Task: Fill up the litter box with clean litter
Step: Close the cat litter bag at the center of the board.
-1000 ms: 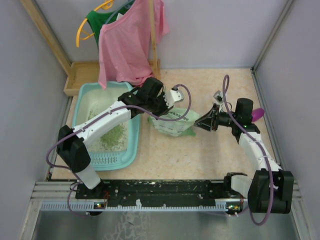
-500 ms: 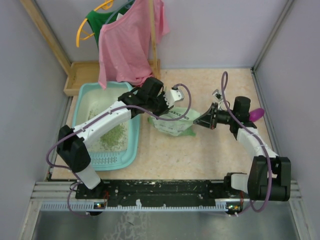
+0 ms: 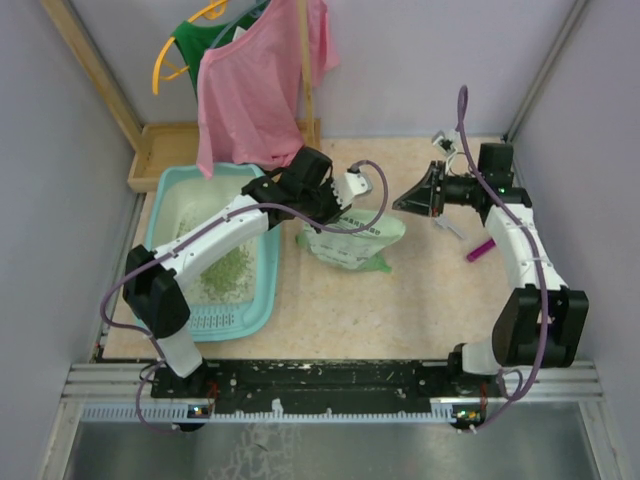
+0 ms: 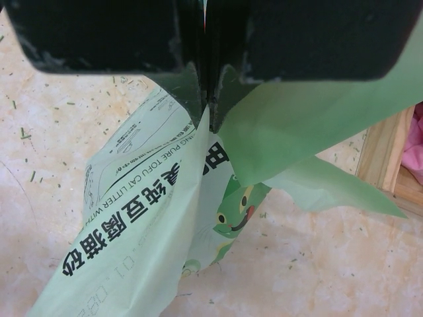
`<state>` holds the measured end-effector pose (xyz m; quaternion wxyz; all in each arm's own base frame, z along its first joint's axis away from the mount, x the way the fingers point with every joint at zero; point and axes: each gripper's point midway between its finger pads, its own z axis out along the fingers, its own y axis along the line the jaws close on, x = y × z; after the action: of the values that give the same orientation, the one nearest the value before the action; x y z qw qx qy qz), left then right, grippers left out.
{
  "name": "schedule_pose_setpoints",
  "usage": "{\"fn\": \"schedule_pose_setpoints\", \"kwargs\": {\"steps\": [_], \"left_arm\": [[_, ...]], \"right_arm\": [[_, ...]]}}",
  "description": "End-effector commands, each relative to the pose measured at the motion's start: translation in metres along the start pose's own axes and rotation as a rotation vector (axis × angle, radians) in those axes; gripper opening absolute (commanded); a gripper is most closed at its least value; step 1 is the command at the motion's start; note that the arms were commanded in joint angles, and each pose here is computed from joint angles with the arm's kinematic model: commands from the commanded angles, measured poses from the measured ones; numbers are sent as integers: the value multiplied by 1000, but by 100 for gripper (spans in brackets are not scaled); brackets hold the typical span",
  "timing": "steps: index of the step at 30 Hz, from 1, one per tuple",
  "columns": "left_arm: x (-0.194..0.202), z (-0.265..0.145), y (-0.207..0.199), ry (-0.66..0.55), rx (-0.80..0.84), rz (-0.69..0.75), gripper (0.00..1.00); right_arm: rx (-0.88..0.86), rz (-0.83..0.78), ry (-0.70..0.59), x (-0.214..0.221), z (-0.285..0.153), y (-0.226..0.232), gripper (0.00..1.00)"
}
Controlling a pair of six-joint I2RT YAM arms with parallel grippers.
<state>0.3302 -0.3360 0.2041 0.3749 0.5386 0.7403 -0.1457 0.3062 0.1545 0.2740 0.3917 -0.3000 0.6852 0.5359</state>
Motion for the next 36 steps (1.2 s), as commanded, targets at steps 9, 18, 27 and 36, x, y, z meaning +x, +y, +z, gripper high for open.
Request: {"fn": "schedule_pose_setpoints", "kwargs": {"steps": [9,18,27,36], "left_arm": [[-62,-36,35,-203,-143,-3,0],[-63,-35,35,-210,-144,1,0],[-60,-33,36,-201,-148,-6,0],[-65,-32,37,-212,-145,-10,0]], "right_arm": [[354,-161,-2,3,-22,-31,64],[303,-172,34,31,-19,-32,63],[142,-128,0,48,-8,-10,57],[119,-74,-13,63,-4,-12,22]]}}
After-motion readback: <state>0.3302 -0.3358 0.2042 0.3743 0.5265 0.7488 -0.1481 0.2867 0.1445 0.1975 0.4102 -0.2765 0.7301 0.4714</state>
